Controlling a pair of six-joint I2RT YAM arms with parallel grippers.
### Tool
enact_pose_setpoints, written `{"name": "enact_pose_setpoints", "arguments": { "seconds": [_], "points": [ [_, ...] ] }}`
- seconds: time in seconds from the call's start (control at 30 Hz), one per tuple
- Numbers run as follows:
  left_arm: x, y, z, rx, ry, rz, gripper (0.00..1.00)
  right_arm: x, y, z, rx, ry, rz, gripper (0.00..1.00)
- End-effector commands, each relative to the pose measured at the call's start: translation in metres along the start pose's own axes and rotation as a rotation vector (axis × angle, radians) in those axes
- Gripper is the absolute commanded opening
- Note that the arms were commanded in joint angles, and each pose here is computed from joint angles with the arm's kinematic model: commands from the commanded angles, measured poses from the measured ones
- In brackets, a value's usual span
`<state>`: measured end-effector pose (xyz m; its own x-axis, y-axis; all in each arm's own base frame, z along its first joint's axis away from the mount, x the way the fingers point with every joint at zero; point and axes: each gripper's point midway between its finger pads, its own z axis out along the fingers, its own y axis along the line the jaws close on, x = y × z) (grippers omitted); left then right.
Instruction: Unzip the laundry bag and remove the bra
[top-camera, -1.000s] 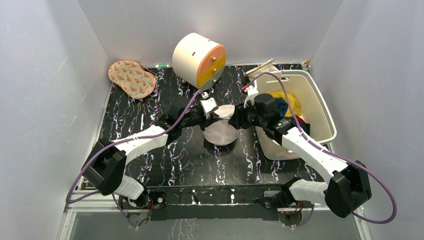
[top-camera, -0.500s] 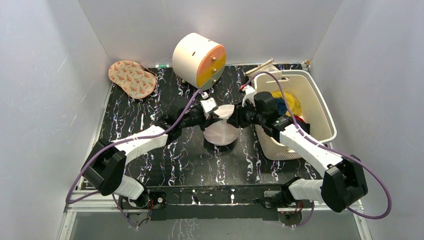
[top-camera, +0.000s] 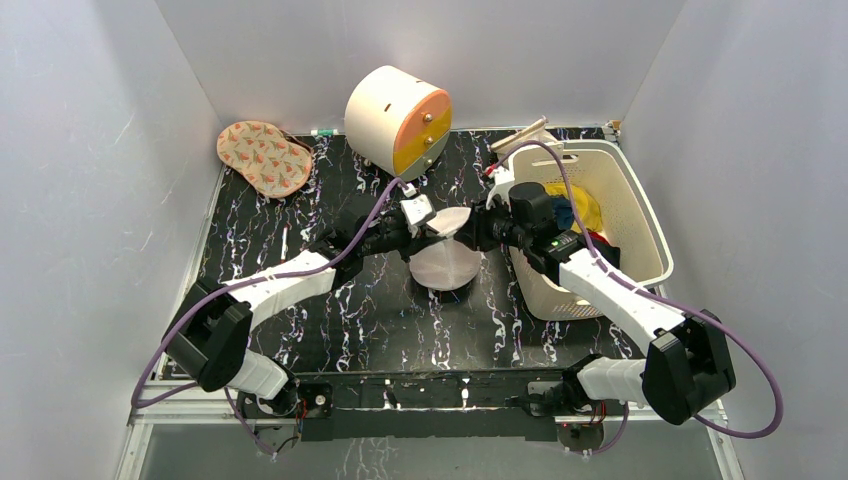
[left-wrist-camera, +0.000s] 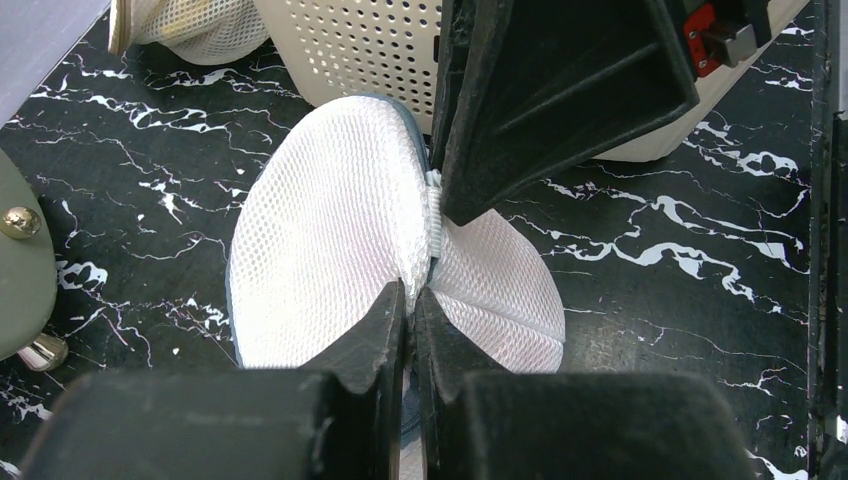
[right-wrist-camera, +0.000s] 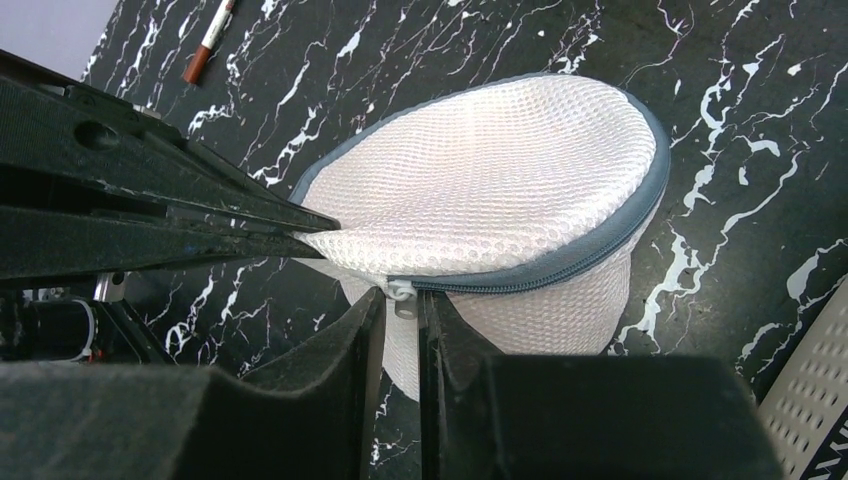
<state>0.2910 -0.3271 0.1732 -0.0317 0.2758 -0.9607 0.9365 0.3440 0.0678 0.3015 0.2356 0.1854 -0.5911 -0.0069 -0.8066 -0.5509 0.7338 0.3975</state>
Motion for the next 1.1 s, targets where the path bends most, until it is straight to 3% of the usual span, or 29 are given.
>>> {"name": "enact_pose_setpoints", "arguments": {
  "seconds": [0.0, 0.17, 0.37, 0.83, 0.97, 1.07],
  "points": [
    [-0.033, -0.01, -0.009, 0.042, -0.091, 0.042, 0.0, -0.031, 0.004, 0.0, -0.008, -0.124, -0.008, 0.16],
    [-0.034, -0.01, -0.01, 0.04, -0.095, 0.045, 0.0, -0.028, 0.004, 0.004, -0.011, -0.112, 0.017, 0.14],
    [-0.033, -0.008, -0.011, 0.027, -0.09, 0.058, 0.0, -0.023, -0.009, 0.002, 0.057, -0.086, 0.0, 0.0],
    [-0.026, 0.006, -0.02, -0.058, -0.043, 0.14, 0.0, -0.029, -0.061, -0.024, 0.341, -0.106, -0.062, 0.0],
    [-0.022, 0.014, -0.026, -0.107, -0.019, 0.176, 0.0, -0.031, -0.057, -0.023, 0.316, -0.09, -0.074, 0.0],
    [-0.021, 0.015, -0.027, -0.114, -0.008, 0.189, 0.0, -0.03, -0.035, -0.02, 0.193, -0.055, -0.102, 0.0]
  ]
}}
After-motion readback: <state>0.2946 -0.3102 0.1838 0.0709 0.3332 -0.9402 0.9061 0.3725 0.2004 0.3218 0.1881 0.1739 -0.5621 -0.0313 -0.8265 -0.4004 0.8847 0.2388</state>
